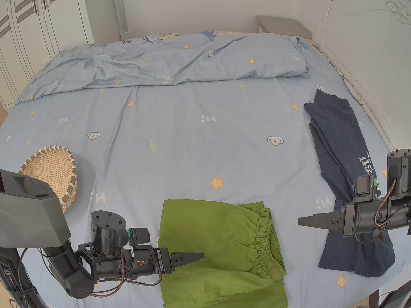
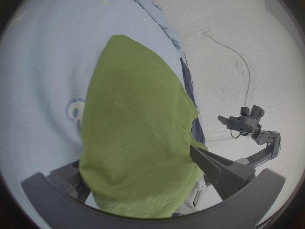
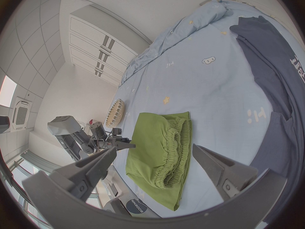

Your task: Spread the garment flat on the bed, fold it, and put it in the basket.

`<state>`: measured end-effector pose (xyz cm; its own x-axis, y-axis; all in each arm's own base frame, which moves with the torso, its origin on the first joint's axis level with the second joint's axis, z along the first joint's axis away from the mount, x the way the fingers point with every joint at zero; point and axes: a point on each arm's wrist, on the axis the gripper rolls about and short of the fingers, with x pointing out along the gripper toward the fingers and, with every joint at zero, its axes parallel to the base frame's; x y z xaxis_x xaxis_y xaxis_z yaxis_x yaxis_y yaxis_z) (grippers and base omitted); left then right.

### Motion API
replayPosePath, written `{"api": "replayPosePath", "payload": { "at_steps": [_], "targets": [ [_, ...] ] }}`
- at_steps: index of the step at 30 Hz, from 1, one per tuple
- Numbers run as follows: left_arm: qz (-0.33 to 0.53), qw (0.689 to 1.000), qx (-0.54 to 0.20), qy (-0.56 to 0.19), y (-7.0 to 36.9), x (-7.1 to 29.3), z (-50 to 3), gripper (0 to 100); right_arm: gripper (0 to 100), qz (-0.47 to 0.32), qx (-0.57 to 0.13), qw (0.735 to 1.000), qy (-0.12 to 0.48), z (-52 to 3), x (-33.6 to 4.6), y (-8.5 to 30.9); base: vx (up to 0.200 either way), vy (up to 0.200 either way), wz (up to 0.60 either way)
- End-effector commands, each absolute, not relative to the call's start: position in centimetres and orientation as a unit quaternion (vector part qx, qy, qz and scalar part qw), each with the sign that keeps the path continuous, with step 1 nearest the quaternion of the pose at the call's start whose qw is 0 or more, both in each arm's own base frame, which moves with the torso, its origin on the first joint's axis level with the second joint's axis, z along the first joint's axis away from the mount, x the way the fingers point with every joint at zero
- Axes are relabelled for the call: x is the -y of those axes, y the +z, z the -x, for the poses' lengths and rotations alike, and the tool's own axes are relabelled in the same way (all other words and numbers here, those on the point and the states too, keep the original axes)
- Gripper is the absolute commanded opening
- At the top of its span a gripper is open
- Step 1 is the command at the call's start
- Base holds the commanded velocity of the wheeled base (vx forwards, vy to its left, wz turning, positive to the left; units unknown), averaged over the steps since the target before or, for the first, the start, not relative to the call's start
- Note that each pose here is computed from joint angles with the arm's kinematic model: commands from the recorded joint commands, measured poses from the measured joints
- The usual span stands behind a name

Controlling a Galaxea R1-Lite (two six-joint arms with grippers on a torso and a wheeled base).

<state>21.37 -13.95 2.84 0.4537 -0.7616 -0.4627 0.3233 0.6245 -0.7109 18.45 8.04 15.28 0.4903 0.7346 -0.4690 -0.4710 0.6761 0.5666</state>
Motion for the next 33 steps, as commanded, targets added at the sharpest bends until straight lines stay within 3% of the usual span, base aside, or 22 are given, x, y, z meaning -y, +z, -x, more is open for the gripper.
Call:
{"api": "replayPosePath", "payload": {
  "at_steps": [1, 8, 9, 16, 23, 28, 33],
  "targets": [
    [0.291, 0.785, -0.420, -0.351, 1.3, 14.9, -20.9, 100, 100, -0.185, -0.359, 0.842, 0.357, -18.5, -8.1, 15.2, 0.000, 0.000, 0.00],
    [0.292, 0.780, -0.416, -0.366, 0.0, 15.1, -20.7, 100, 100, -0.185, -0.359, 0.842, 0.357, -18.5, -8.1, 15.1, 0.000, 0.000, 0.00],
    [0.292, 0.780, -0.415, -0.366, 0.0, 15.2, -20.7, 0, 100, -0.185, -0.359, 0.842, 0.357, -18.5, -8.1, 15.1, 0.000, 0.000, 0.00],
    [0.306, 0.774, -0.415, -0.367, 0.9, 14.9, -20.8, 0, 100, -0.185, -0.357, 0.844, 0.356, -18.6, -8.0, 15.2, 0.000, 0.000, 0.00],
    [0.315, 0.778, -0.417, -0.349, 7.1, 14.5, -22.5, 0, 100, -0.196, -0.325, 0.857, 0.348, -19.5, -7.6, 17.0, 0.000, 0.000, 0.00],
    [0.290, 0.780, -0.466, -0.300, 13.7, 13.4, -25.4, 0, 100, -0.209, -0.311, 0.867, 0.328, -20.8, -7.0, 18.8, 0.000, 0.000, 0.00],
    [0.264, 0.771, -0.473, -0.334, 16.7, 10.4, -27.4, 0, 100, -0.210, -0.320, 0.865, 0.325, -20.8, -6.9, 18.7, 0.000, 0.000, 0.00]
  ]
}}
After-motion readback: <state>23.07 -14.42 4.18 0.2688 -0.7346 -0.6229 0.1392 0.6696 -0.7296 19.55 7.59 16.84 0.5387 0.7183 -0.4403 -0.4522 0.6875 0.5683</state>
